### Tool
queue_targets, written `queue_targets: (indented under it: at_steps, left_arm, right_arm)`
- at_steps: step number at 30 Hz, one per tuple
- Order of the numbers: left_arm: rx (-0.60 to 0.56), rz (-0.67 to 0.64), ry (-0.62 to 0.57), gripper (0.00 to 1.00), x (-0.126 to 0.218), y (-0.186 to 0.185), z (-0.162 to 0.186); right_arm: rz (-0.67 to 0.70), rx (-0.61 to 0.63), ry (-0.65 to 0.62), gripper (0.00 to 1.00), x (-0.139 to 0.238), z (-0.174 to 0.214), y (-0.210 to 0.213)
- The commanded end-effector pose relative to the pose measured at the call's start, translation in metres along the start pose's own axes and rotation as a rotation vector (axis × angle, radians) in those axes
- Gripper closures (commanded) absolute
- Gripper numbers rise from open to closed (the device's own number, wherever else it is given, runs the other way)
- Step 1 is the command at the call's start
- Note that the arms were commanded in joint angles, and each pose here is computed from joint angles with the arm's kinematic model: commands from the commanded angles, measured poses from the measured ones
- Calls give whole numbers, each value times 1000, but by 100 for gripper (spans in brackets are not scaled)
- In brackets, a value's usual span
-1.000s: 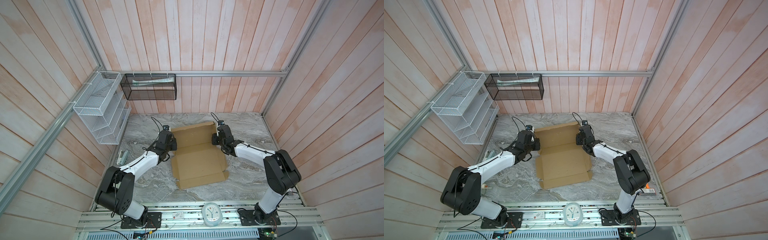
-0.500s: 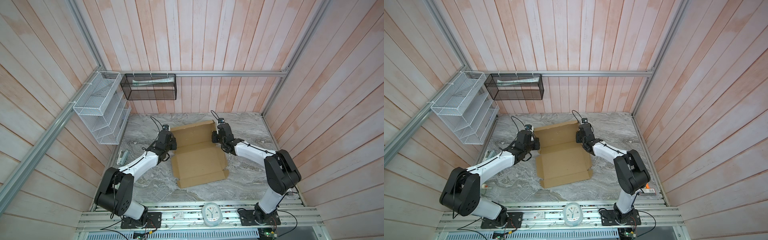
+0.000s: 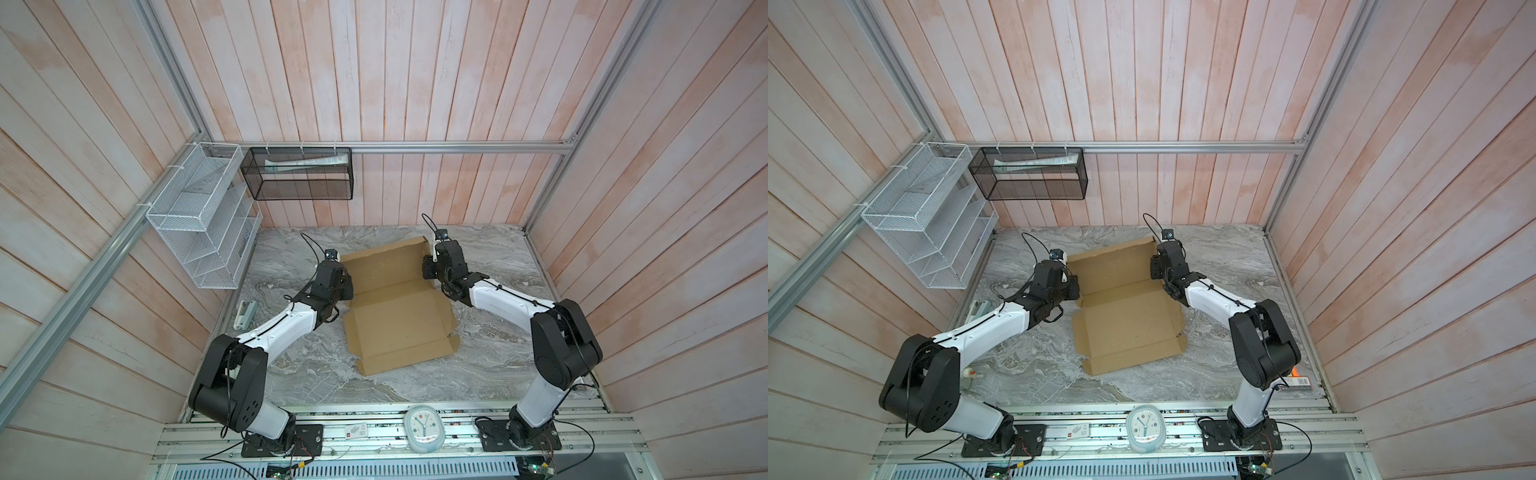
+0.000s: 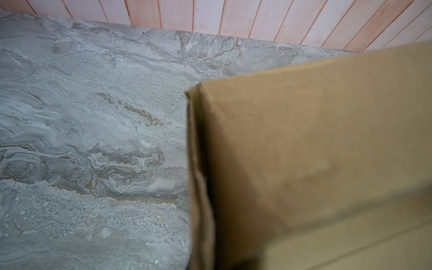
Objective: Fold the paper box
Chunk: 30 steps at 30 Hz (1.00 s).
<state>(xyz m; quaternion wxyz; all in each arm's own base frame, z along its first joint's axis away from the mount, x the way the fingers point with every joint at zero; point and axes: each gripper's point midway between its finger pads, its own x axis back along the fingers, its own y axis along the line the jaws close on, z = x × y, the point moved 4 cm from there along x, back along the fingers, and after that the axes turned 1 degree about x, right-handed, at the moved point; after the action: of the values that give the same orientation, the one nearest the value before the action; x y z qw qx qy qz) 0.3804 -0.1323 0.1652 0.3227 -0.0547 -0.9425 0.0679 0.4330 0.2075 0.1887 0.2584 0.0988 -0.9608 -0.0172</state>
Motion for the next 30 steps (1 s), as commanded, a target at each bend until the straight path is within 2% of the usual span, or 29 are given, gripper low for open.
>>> queue_targets:
  at_steps: [1, 7, 15, 22, 30]
  left_arm:
    - [-4, -1, -27, 100, 7, -1, -9]
    - [0, 5, -23, 100, 6, -3, -8]
    - [-1, 7, -22, 100, 7, -4, -8]
    - [-1, 9, -23, 100, 5, -5, -9]
    - [-3, 9, -23, 100, 4, -6, -10]
  right_arm:
    - [-5, -3, -64, 59, 6, -22, 3]
    - [6, -7, -72, 59, 4, -26, 3]
    - [18, -36, -74, 75, -1, -24, 2]
    - [19, -66, -63, 82, -2, -16, 1]
    - [-5, -73, -38, 74, -3, -4, 5]
